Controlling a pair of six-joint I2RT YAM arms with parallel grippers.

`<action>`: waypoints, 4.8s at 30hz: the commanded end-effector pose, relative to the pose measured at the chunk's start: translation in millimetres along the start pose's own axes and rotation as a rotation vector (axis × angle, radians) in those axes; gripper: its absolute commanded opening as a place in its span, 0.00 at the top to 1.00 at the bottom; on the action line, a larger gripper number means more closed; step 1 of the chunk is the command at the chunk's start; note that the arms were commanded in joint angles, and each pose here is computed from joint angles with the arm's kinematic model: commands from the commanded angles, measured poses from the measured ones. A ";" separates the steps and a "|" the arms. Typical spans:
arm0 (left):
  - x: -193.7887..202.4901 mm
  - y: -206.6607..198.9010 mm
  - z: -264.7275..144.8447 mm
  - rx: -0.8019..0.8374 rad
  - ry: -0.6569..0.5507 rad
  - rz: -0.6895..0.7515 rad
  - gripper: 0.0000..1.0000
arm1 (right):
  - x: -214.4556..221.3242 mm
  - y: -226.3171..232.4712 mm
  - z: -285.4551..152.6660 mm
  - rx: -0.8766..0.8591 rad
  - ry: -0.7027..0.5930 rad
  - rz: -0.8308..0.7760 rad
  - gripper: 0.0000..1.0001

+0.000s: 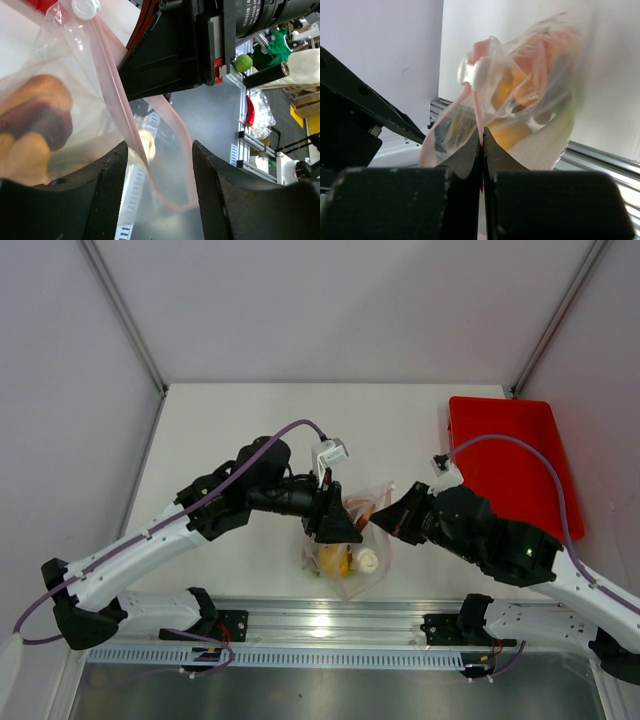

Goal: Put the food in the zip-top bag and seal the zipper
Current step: Adjust the zipper food storage bag at the center of the board.

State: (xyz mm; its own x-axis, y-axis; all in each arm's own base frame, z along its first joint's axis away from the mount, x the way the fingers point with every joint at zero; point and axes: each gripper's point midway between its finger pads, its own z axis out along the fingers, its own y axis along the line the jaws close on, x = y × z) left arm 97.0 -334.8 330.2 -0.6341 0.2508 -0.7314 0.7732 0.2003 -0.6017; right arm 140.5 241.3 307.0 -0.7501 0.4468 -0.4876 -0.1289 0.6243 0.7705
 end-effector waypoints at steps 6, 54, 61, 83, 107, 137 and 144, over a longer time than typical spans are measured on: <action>-6.5 3.8 -6.4 -0.105 -0.075 0.098 0.31 | -34.7 39.6 -16.2 -0.111 -0.132 0.199 1.00; 4.8 29.8 14.0 -0.514 -0.081 0.235 0.99 | -42.9 38.4 -18.1 0.020 -0.254 0.049 0.44; -2.4 17.6 -14.0 -0.356 -0.116 0.188 0.99 | -44.9 26.0 -51.3 -0.045 -0.161 -0.299 0.01; 14.1 4.4 -32.5 -0.055 -0.039 0.162 0.99 | 0.7 24.2 -23.9 -0.535 0.040 -0.803 0.16; 16.5 5.7 -36.7 -0.003 -0.056 0.129 0.99 | 25.6 35.8 -33.8 -0.840 0.060 -0.762 0.93; 4.4 4.8 4.3 0.096 0.036 0.150 0.34 | 17.1 48.8 -35.8 -0.854 0.107 -0.715 1.00; 7.4 14.3 7.0 0.051 0.049 0.120 0.99 | 15.6 44.5 -35.7 -0.812 0.121 -0.726 0.66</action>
State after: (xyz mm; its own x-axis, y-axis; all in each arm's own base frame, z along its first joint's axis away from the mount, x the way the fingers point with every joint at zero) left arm 102.7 -337.0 294.4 -0.5624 0.3497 -0.7493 0.8217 0.1348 -0.5538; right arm 103.0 256.9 324.3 -0.4372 0.0253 -0.8990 -0.8936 0.1012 0.4374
